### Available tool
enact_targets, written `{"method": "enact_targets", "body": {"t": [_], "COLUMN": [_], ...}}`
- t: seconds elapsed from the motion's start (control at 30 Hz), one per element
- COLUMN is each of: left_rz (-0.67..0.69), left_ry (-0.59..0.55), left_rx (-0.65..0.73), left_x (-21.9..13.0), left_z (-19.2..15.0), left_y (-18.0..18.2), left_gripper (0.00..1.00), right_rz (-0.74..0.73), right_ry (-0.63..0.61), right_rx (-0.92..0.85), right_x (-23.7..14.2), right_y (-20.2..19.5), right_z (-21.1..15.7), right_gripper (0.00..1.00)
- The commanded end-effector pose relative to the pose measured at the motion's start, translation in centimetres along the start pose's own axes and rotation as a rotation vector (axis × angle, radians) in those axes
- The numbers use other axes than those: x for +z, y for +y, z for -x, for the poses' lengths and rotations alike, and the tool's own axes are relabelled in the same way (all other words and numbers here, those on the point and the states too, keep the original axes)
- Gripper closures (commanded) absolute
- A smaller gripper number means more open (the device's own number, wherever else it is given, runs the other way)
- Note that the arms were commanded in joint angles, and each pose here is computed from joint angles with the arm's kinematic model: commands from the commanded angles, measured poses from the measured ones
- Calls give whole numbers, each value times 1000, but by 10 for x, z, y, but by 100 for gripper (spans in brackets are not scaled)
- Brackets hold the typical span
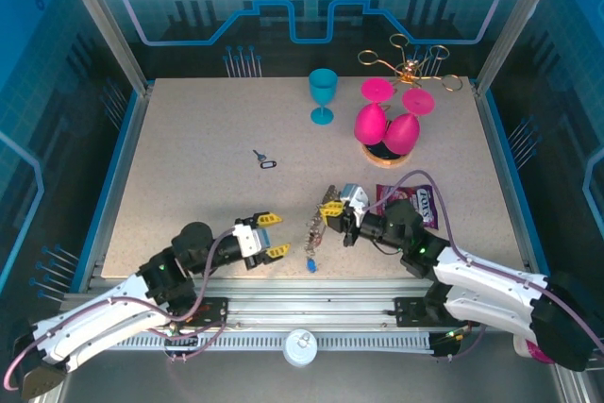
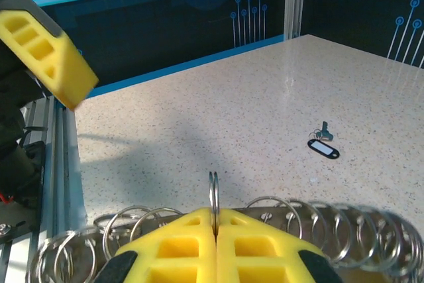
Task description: Put the keys on the keyring
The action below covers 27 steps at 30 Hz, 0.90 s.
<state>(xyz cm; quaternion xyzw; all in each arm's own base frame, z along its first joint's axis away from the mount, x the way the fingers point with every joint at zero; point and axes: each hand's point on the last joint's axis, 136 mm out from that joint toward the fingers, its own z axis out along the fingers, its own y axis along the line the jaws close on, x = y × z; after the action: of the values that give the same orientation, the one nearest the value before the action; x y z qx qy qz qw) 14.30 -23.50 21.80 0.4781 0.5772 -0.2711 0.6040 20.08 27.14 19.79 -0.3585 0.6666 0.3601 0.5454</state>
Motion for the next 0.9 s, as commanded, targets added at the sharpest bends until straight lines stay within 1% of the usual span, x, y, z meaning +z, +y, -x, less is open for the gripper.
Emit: {"method": "enact_targets", "body": {"t": [0.0,0.07,0.13,0.23,0.33,0.37,0.5,0.63,0.87], "left_rz": [76,125,137,99,15,-2,-59,-94,-115], "left_ry": [-14,-31,-26,-22,-44,-55,-79,-113,-119], "left_rx": [-40,-40,-46,-63,-78,-90,-124,-154,-177], "left_x": [-11,-9,-3,13,25,28,35,37,43], "left_z": [20,26,27,28,33,36,40,40,34], "left_y": [16,26,31,29,20,19,15,11,10], "left_gripper": [45,47,50,52,61,62,65,66,67], "right_rz": [112,159,207,263,309,333,392,399,414], "right_ry": [-114,-118,-117,-129,-137,-135,-133,-140,-148], "right_rx": [-60,-80,-94,-120,-138,-145,-181,-196,-204], "right_x": [-4,-5,-6,-9,-11,-13,-15,-14,-11], "right_y": [13,18,24,32,38,41,51,51,53], "right_z": [25,23,22,25,29,30,33,38,41], "right_gripper": [100,100,100,100,100,100,100,100,100]}}
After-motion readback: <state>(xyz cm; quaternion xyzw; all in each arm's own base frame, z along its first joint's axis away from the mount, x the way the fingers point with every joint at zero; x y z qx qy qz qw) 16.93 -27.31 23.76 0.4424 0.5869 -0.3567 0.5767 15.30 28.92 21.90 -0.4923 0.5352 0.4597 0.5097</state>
